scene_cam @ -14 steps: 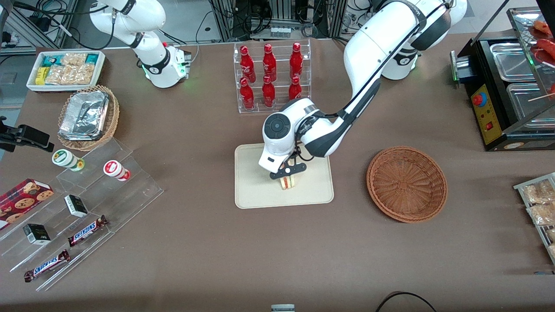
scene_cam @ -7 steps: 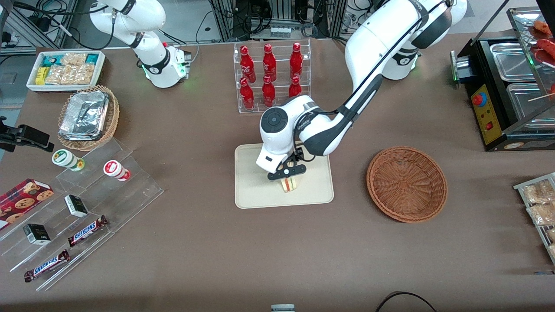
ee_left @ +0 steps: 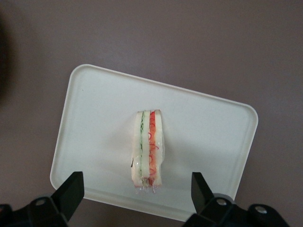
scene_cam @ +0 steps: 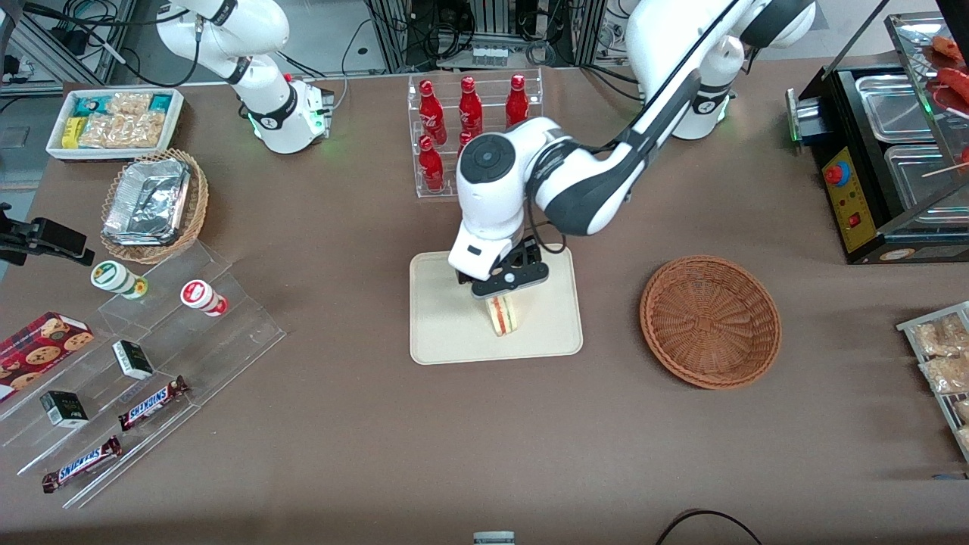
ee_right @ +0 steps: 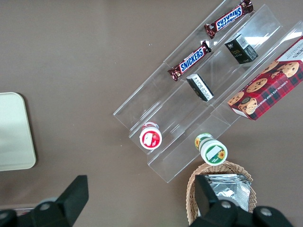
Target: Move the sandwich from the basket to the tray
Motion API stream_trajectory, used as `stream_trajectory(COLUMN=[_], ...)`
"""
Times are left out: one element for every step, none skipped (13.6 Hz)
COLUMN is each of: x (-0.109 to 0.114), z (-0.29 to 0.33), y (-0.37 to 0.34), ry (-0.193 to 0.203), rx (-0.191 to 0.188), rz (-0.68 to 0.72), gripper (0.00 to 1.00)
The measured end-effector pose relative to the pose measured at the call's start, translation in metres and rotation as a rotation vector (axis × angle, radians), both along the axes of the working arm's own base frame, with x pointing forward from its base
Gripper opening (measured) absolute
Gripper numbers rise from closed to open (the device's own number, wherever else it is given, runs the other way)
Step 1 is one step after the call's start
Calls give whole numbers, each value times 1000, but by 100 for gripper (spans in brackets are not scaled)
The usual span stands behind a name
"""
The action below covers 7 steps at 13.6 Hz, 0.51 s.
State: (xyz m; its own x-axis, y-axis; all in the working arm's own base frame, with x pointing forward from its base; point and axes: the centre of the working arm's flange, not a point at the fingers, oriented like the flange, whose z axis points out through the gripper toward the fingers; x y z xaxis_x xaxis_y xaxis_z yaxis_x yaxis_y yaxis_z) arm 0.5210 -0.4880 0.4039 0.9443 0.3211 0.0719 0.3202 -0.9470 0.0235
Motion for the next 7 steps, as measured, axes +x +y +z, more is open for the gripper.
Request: stream_trajectory(x=[7,11,16,22,30,38,47], z=[14,25,31,35,39,41,44], y=[10,19,29,40,55,72,93], ry=[-11,-14,-6,8,27,50,71], rx=[-11,-14,-15,-15,-16,-14,-9], rz=[17,22,22,14,-5,-24,-46], gripper=[100,100,100,100,100,100,100])
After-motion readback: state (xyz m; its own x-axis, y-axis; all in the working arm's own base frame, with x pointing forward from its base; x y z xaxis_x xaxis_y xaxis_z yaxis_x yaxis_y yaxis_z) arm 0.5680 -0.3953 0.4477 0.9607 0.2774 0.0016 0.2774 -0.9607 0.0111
